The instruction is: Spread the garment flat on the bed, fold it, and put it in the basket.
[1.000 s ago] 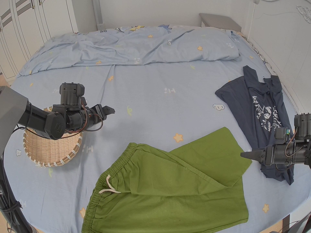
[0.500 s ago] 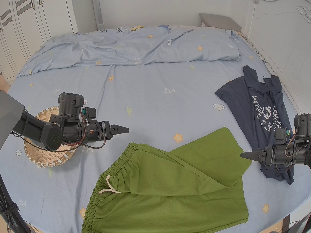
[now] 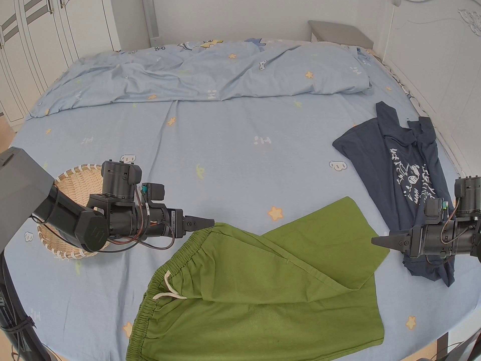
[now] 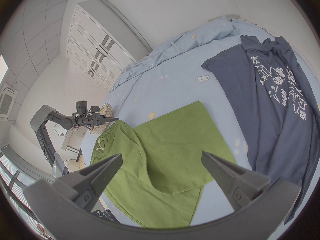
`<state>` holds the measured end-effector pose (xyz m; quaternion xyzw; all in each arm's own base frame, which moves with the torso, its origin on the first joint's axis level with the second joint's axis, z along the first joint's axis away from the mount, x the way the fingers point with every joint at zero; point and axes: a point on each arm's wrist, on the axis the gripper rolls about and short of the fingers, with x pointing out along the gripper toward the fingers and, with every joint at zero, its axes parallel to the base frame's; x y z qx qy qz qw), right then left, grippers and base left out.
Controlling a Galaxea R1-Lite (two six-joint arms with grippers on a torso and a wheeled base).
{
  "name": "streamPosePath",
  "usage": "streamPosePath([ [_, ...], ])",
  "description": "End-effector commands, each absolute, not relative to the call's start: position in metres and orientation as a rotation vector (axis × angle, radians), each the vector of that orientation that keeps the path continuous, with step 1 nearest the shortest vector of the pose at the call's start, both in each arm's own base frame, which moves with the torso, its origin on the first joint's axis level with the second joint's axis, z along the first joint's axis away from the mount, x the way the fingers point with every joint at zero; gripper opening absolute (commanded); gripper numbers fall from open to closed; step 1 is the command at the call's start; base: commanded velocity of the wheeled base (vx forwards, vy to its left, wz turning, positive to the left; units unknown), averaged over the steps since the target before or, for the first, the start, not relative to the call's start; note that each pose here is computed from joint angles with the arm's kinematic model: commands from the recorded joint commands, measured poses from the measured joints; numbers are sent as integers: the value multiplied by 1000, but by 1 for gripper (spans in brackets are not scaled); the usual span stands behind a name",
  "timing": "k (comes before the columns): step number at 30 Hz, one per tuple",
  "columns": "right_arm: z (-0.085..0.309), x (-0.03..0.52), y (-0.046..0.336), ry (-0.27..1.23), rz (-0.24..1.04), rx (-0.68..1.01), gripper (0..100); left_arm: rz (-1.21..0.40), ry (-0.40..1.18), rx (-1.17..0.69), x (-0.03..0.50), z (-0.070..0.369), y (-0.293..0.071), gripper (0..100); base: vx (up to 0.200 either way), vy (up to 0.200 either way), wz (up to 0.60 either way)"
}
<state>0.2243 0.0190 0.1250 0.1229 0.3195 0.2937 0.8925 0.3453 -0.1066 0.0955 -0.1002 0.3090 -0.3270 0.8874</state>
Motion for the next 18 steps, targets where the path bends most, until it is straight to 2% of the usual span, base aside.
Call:
streamPosePath([
  [1, 125, 225, 19, 663, 610, 255, 100, -686, 673, -206, 350, 81, -112, 100, 0, 0, 0],
  [7, 125, 225, 19, 663, 610, 255, 100, -690, 650, -206, 350, 81, -113, 100, 0, 0, 0],
  [8, 125, 225, 19, 663, 610, 255, 100, -692, 651, -206, 349, 80, -113, 0, 0, 0, 0],
  [18, 125, 225, 18, 661, 606, 255, 100, -698, 656, -200, 347, 80, -115, 0, 0, 0, 0],
])
